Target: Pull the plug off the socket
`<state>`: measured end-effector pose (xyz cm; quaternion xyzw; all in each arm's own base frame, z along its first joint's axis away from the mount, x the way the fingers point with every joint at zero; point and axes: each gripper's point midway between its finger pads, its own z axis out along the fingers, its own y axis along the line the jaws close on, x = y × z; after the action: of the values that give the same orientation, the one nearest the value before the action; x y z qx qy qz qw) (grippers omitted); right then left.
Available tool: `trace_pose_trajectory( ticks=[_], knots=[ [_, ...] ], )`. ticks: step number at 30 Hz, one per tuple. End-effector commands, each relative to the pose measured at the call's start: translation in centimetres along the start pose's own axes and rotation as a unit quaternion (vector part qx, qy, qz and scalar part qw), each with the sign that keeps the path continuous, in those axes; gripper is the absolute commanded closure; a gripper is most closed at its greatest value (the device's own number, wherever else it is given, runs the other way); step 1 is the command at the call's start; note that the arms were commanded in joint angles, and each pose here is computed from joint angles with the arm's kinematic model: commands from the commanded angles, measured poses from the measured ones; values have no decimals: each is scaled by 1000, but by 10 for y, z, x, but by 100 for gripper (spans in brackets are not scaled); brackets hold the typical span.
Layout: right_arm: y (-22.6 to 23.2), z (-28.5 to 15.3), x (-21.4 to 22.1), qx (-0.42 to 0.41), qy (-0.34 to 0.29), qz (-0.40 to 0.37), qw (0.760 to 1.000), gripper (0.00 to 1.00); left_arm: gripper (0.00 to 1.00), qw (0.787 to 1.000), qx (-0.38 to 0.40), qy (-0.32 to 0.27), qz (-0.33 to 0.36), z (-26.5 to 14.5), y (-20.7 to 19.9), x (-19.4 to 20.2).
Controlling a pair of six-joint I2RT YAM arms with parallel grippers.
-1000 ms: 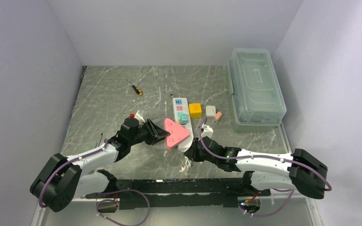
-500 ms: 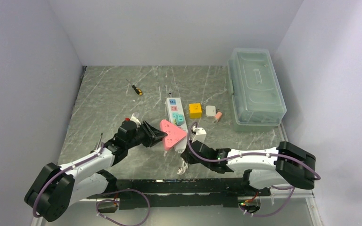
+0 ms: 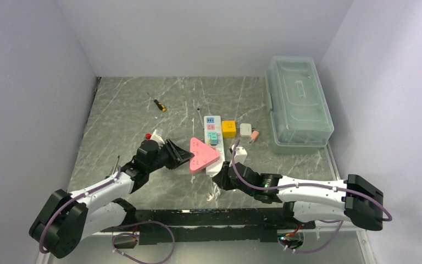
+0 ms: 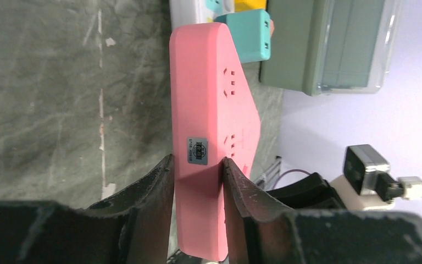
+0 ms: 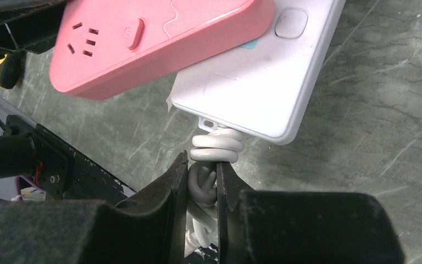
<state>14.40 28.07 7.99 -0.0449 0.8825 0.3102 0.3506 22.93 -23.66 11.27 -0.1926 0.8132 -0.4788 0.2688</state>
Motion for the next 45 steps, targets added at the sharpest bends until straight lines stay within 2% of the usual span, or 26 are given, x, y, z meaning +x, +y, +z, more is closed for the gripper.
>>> trace_pose_trajectory(
  ticks=[1,13,15,22,26,29,35,45],
  knots=[
    [64,-16,-42,-117,-55,50,990,100,100,996,-60,-2,65,-1,29,-1],
    [31,15,-6,-58,-21,25,998,100,100,999,23,23,-22,1,-9,8],
    [33,14,-5,-67,-22,35,997,100,93,999,26,28,-25,0,-10,10],
    [44,-4,-25,-108,-59,80,989,100,55,999,19,31,-27,-5,1,15],
    [49,-19,-39,-130,-83,98,983,100,31,999,40,21,-16,-13,-9,13],
    [49,-26,-45,-138,-97,106,980,100,18,999,51,13,-4,-21,-19,10],
    [46,-38,-54,-152,-119,125,973,100,8,999,52,12,8,-33,-28,9],
    [49,-57,-72,-173,-152,144,962,100,7,999,33,19,-1,-40,-26,11]
  ],
)
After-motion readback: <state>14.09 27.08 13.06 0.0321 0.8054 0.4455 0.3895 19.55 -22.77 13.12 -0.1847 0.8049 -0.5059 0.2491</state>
